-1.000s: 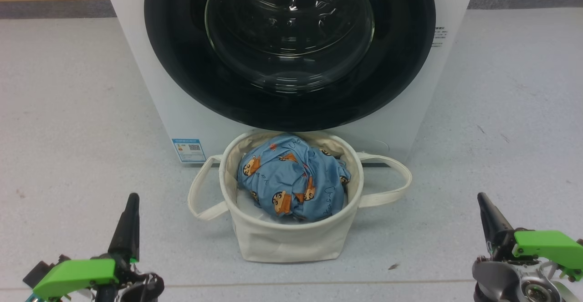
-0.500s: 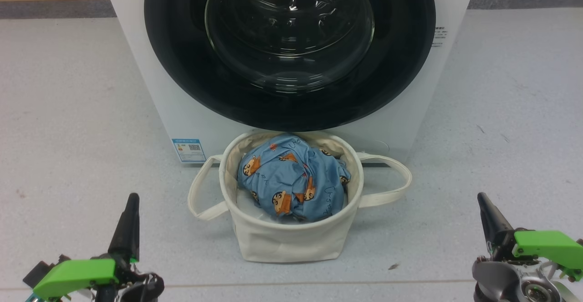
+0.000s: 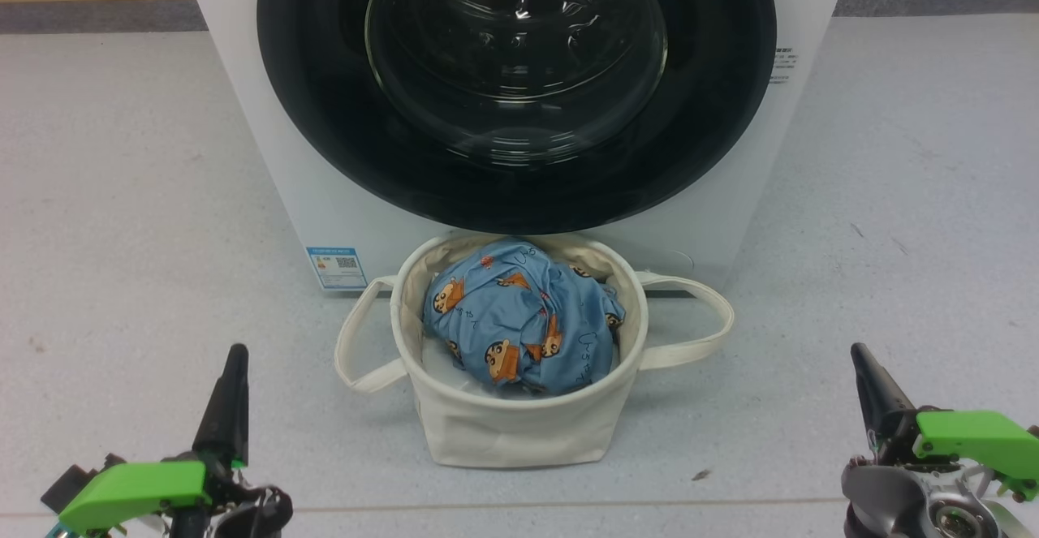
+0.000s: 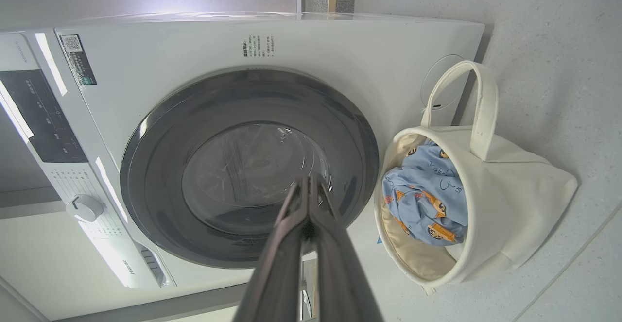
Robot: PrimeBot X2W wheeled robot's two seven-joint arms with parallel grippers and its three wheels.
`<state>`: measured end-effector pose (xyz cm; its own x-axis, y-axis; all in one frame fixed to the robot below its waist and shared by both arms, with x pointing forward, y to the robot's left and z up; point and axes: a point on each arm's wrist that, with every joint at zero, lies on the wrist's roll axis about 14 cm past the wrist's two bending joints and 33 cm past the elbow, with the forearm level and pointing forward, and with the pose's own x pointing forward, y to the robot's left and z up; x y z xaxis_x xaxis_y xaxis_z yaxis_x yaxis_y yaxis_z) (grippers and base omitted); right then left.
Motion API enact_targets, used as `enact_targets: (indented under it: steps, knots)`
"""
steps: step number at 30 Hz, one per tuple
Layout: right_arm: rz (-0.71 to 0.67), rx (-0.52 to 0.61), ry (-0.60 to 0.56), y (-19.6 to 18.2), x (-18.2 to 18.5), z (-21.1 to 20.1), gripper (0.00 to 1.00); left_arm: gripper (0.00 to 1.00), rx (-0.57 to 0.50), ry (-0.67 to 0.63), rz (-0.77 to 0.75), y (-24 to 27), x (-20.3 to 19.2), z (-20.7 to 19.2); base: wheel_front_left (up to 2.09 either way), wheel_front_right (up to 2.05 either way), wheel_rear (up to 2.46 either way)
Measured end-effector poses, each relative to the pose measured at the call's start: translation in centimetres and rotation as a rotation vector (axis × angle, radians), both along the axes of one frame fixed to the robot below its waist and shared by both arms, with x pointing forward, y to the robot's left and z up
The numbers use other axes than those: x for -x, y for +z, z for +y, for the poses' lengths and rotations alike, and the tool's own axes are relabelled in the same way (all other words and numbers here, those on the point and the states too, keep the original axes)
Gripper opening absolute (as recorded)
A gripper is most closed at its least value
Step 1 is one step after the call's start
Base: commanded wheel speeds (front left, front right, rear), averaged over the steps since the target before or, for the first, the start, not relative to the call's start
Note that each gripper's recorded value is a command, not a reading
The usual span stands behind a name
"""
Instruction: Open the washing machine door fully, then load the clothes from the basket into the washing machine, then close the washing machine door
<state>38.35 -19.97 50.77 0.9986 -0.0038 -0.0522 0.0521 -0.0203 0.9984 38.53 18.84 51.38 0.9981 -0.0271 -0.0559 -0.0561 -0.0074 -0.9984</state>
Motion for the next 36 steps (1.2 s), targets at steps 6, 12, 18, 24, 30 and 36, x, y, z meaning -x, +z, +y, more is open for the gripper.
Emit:
enact_targets:
  steps: [6, 12, 18, 24, 30, 36]
  knots:
    - [0.072, -0.007, -0.002, -2.5, 0.9, 0.4, 1.00, 1.00, 0.009, 0.001, 0.078, -2.6, 0.8, -0.1, 0.00, 0.00, 0.00]
    - [0.128, -0.016, -0.004, -4.4, 1.9, 0.8, 1.00, 1.00, 0.016, 0.008, 0.142, -4.7, 1.9, 0.0, 0.00, 0.00, 0.00]
    - [0.103, -0.031, -0.012, -3.6, 1.1, 0.9, 1.00, 1.00, 0.016, 0.012, 0.122, -4.0, 1.3, 0.1, 0.00, 0.00, 0.00]
    - [0.083, -0.024, -0.008, -3.0, 0.6, 1.1, 1.00, 1.00, 0.015, 0.020, 0.111, -3.6, 1.0, 0.3, 0.00, 0.00, 0.00]
    - [0.056, 0.036, 0.013, -2.4, 0.0, 1.4, 1.00, 1.00, -0.006, 0.027, 0.105, -3.3, 0.6, 0.7, 0.00, 0.00, 0.00]
    - [0.023, 0.121, 0.049, -1.7, -0.6, 2.2, 1.00, 1.00, -0.101, 0.030, 0.089, -2.9, 0.5, 1.1, 0.00, 0.00, 0.00]
